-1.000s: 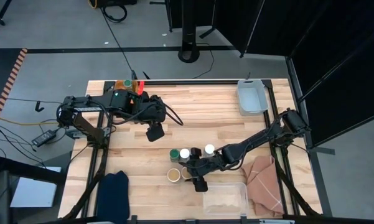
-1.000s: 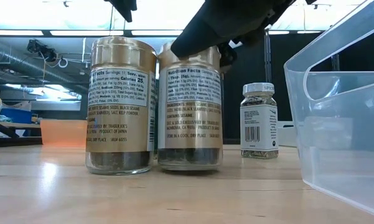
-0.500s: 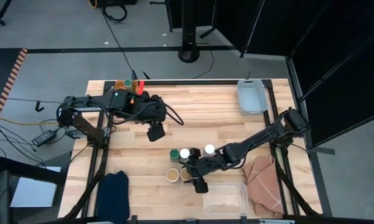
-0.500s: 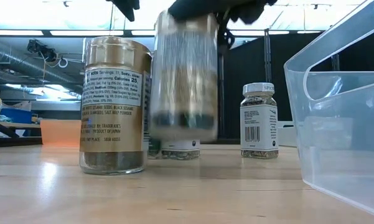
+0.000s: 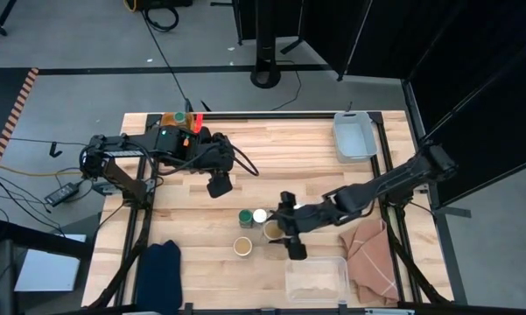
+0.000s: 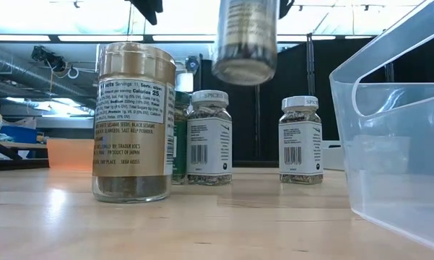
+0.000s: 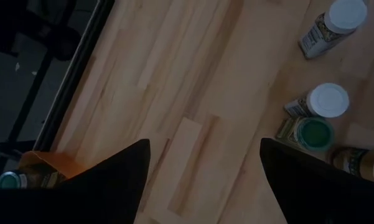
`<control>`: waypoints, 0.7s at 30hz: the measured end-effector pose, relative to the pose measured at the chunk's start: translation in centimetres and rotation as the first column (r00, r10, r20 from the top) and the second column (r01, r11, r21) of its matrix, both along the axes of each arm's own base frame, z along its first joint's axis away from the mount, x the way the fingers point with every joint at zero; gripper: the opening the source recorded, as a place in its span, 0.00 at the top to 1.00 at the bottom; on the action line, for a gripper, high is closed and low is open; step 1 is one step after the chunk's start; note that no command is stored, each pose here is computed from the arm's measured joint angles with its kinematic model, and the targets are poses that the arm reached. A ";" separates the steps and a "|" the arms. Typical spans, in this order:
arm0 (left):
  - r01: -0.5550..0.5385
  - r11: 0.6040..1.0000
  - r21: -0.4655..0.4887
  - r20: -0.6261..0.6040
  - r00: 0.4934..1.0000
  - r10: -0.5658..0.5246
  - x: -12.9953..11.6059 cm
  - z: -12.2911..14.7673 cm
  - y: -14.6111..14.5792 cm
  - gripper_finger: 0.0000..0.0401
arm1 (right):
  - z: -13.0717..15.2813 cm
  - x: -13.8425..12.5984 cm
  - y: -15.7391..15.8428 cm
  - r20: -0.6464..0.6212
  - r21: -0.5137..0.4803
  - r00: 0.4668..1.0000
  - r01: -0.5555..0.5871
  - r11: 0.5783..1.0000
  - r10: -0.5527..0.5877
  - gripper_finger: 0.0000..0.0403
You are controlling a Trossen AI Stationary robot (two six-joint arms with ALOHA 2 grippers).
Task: Sort spices by type
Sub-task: Put the right gold seasoning bottle into the gray bin
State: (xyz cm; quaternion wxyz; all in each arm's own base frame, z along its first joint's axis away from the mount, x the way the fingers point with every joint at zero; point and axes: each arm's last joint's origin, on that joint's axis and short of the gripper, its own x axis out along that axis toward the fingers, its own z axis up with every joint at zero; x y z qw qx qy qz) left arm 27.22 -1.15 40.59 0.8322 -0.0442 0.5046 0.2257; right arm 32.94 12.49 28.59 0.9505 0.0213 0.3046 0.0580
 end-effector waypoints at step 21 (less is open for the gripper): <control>-0.010 1.000 0.023 0.054 0.999 0.008 0.4 0.2 0.0 0.23 | 3.2 -4.9 -8.2 -0.169 -0.193 0.952 0.222 0.956 -0.255 0.27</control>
